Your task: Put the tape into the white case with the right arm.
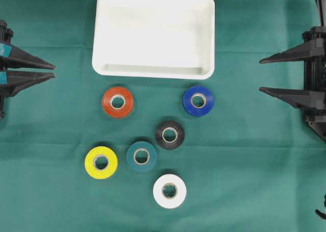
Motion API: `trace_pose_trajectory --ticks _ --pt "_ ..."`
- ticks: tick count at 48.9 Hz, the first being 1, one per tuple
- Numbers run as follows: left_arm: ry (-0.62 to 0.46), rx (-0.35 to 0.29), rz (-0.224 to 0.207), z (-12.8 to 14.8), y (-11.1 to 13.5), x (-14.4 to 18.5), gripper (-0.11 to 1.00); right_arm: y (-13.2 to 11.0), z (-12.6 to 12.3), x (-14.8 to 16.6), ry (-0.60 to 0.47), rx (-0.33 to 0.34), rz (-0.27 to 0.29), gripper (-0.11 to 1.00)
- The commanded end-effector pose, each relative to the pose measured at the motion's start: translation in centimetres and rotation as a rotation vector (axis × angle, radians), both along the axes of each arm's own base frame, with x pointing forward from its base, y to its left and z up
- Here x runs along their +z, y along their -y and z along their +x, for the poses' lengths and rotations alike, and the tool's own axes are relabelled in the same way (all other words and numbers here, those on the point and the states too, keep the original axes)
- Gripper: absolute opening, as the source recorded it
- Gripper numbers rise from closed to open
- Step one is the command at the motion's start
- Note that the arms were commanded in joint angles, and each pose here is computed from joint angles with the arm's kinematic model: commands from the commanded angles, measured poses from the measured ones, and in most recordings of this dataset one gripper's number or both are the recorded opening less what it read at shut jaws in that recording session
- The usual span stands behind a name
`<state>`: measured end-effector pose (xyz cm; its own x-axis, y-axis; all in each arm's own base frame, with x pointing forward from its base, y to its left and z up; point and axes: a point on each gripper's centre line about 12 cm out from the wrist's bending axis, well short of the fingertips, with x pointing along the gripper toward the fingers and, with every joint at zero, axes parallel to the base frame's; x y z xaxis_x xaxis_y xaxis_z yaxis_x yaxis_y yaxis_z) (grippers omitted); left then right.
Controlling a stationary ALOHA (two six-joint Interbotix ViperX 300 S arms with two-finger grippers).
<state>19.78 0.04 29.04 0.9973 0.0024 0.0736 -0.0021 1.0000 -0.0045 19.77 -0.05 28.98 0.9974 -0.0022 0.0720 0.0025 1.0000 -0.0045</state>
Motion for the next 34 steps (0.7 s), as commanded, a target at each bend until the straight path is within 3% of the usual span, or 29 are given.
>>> trace_pose_trajectory --ticks 1,3,8,13,34 --pt "-0.005 -0.005 -0.010 -0.3 0.1 -0.4 0.24 0.0 0.1 0.0 -0.001 0.001 0.017 0.24" --pt "-0.011 -0.005 -0.009 -0.6 0.1 -0.8 0.22 0.0 0.1 -0.4 -0.014 0.000 0.018 0.22" --pt "0.000 -0.008 -0.013 -1.7 0.2 -1.4 0.02 0.0 -0.2 -1.1 -0.040 0.001 0.028 0.02" --pt "0.006 -0.014 -0.009 -2.8 0.3 -2.2 0.01 0.0 -0.5 -1.5 -0.061 0.003 0.031 -0.08" --pt "-0.106 -0.018 -0.022 -6.0 0.3 -7.4 0.01 0.0 -0.7 -2.8 -0.110 0.002 0.031 -0.09"
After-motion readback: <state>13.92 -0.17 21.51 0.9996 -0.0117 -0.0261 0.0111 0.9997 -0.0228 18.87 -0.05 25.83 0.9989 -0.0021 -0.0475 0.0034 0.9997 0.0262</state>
